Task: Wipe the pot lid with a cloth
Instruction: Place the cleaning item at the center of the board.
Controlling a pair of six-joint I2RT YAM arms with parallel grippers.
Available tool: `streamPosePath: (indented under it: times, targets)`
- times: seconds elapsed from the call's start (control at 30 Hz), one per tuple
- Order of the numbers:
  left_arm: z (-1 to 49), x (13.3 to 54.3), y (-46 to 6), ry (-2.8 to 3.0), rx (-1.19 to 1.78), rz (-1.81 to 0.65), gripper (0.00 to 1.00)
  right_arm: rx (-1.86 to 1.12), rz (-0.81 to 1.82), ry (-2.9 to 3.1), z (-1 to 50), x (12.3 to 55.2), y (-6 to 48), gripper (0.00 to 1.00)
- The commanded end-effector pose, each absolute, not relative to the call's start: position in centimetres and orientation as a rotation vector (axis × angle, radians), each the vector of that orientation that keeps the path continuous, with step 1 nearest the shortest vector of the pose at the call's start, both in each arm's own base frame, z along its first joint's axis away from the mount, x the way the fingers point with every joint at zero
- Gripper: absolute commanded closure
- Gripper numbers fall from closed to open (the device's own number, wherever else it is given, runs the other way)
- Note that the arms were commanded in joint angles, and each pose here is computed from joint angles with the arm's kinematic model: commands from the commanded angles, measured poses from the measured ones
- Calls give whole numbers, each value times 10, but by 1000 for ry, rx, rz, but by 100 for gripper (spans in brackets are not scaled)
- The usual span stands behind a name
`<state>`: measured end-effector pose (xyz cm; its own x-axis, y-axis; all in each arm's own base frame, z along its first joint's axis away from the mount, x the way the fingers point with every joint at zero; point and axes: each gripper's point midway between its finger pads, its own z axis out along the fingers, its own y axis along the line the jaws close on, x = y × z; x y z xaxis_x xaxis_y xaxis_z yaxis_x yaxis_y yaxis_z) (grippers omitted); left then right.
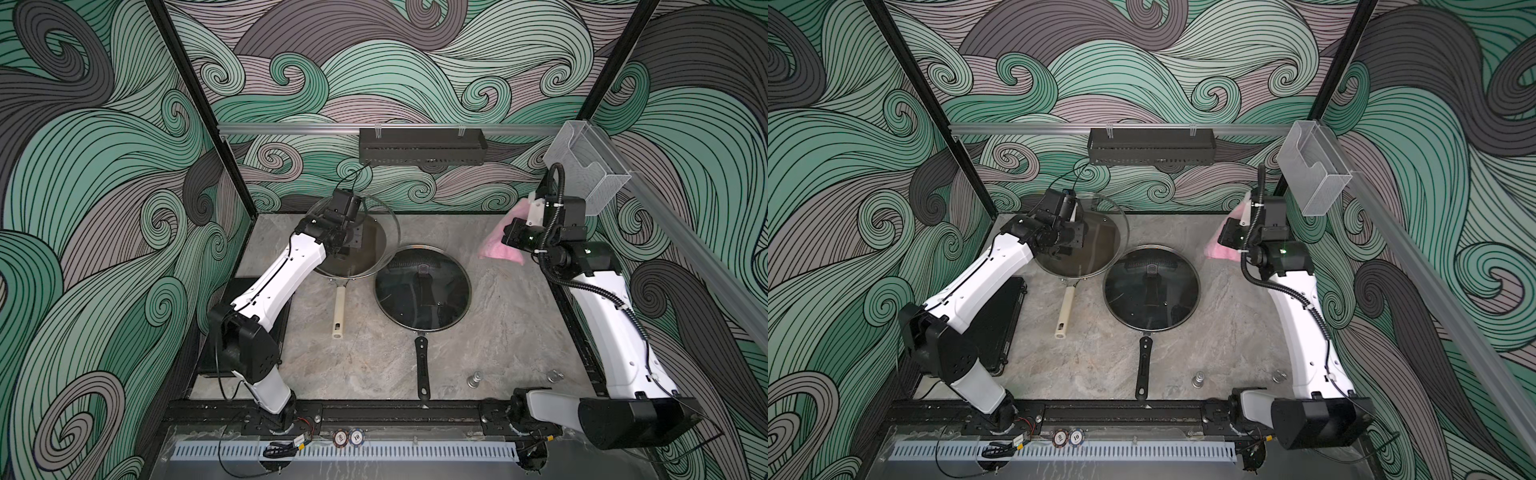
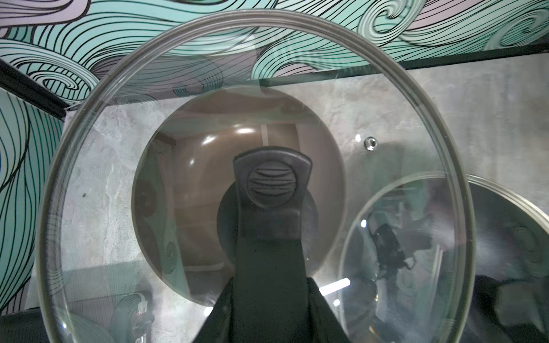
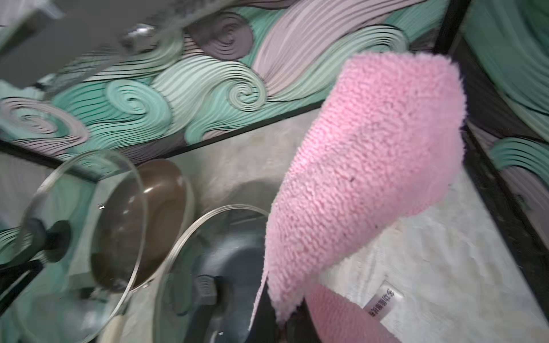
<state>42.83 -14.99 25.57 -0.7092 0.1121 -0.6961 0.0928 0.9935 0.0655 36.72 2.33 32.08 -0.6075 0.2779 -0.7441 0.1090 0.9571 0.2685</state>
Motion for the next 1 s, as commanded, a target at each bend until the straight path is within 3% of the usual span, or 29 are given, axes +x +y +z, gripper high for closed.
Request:
streamPosePath:
  times: [0.0, 0.43, 0.97]
  targets:
    - [304, 466, -137, 2144, 80, 101, 100, 319, 3, 2421, 265, 348, -15, 100]
    - [249, 500, -126, 2210, 60, 88, 100, 362, 19, 2704, 147, 354, -18, 100]
    - [222, 521, -111, 2255, 7, 97, 100, 429, 99, 2784, 82, 360, -9, 100]
